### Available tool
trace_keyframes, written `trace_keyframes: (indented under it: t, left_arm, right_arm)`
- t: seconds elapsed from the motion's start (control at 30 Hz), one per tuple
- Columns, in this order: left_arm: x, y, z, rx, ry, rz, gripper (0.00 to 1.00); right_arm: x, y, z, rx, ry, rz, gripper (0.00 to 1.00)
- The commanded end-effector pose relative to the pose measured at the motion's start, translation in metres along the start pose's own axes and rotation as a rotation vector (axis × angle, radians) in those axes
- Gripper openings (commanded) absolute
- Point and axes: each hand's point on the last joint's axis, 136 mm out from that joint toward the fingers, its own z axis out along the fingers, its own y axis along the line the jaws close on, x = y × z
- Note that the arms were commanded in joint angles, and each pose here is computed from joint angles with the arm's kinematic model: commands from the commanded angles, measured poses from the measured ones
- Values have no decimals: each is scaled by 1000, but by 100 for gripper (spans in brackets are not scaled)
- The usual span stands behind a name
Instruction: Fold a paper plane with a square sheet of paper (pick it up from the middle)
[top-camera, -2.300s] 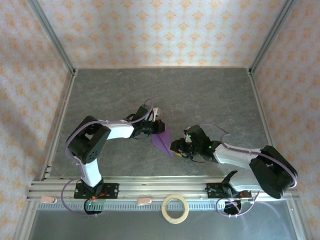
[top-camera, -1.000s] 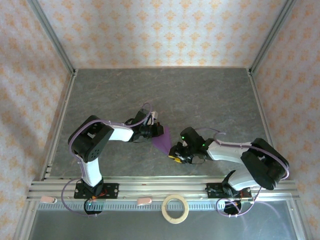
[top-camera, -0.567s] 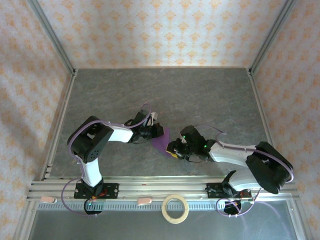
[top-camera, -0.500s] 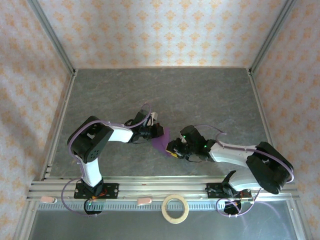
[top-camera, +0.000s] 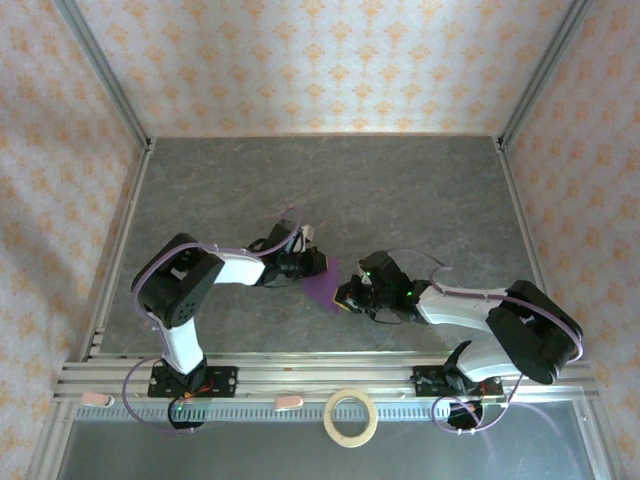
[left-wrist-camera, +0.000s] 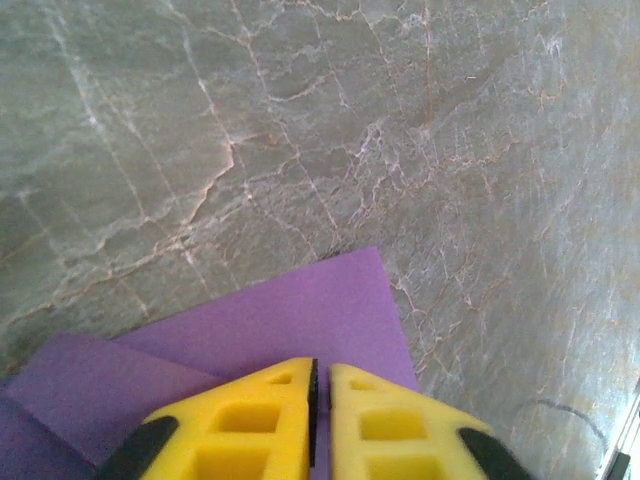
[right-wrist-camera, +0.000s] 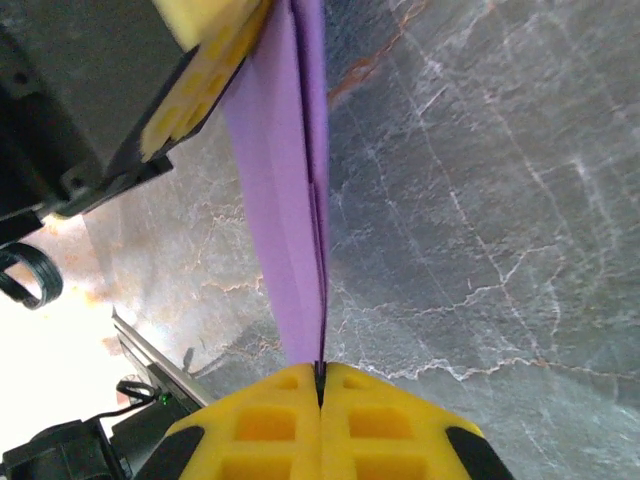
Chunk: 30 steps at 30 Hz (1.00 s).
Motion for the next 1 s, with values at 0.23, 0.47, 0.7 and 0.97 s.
trace_keyframes:
  t: [0.23, 0.47, 0.7, 0.97]
  left_arm:
    - [-48, -53, -74, 29, -215, 75, 51]
    - [-71, -26, -137, -74, -428, 26, 59]
    - [-82, 45, -192, -214, -540, -109, 63]
    - [-87, 79, -225, -260, -618, -200, 66]
  right_arm:
    - [-44, 1, -41, 173, -267, -293, 0]
    - [-104, 11, -114, 613, -592, -457, 0]
    - [-124, -17, -140, 1236, -607, -616, 0]
    - [-96, -14, -69, 1254, -438, -807, 3]
